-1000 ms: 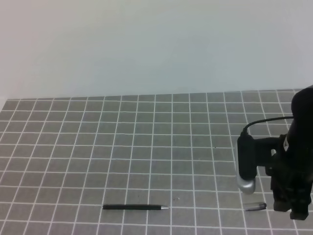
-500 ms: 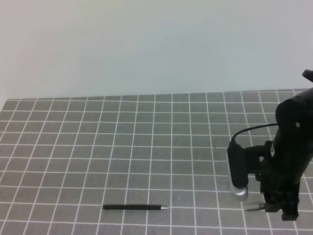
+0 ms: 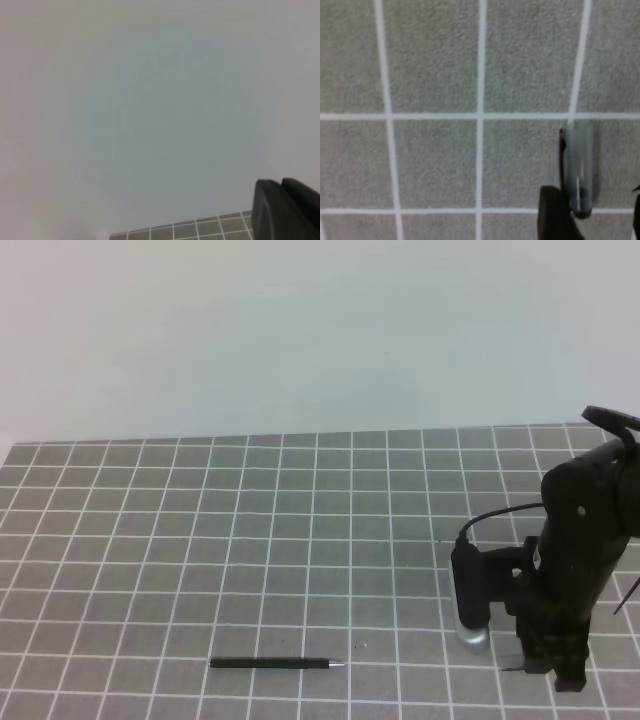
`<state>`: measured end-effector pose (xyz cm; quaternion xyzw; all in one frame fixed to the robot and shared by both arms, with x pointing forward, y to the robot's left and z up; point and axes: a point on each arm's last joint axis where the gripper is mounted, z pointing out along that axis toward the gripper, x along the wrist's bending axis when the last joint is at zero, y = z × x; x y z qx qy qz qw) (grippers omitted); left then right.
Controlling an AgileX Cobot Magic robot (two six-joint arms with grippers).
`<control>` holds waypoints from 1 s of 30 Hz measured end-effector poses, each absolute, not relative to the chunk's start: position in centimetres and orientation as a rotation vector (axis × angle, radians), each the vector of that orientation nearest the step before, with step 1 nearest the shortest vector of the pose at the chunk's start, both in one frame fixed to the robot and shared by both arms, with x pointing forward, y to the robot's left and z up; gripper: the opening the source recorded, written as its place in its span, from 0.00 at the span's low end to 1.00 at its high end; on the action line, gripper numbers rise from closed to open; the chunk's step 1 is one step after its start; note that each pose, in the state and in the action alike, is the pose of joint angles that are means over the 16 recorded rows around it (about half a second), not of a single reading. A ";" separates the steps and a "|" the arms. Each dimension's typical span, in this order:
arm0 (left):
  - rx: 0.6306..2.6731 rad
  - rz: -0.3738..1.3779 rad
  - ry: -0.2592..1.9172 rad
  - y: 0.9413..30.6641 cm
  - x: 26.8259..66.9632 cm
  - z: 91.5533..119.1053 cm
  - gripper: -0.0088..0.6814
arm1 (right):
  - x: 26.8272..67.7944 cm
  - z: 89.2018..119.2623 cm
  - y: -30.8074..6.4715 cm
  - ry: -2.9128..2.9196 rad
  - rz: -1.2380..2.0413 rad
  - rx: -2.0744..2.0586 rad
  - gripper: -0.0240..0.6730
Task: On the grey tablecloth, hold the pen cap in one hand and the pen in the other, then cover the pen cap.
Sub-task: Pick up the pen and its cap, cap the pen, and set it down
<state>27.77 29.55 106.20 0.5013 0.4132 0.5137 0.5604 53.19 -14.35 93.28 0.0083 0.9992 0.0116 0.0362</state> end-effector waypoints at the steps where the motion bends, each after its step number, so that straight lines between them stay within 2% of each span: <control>1: 1.182 1.210 0.974 29.5 27.8 106.2 0.01 | 53.2 93.1 -14.3 3.069 0.035 0.025 0.50; 19: 1.185 1.211 0.975 29.5 27.8 106.2 0.01 | 53.7 91.2 -14.2 3.087 -0.002 0.011 0.48; 30: 1.185 1.214 0.972 29.6 27.8 106.2 0.01 | 53.8 90.8 -14.4 3.104 -0.060 -0.020 0.28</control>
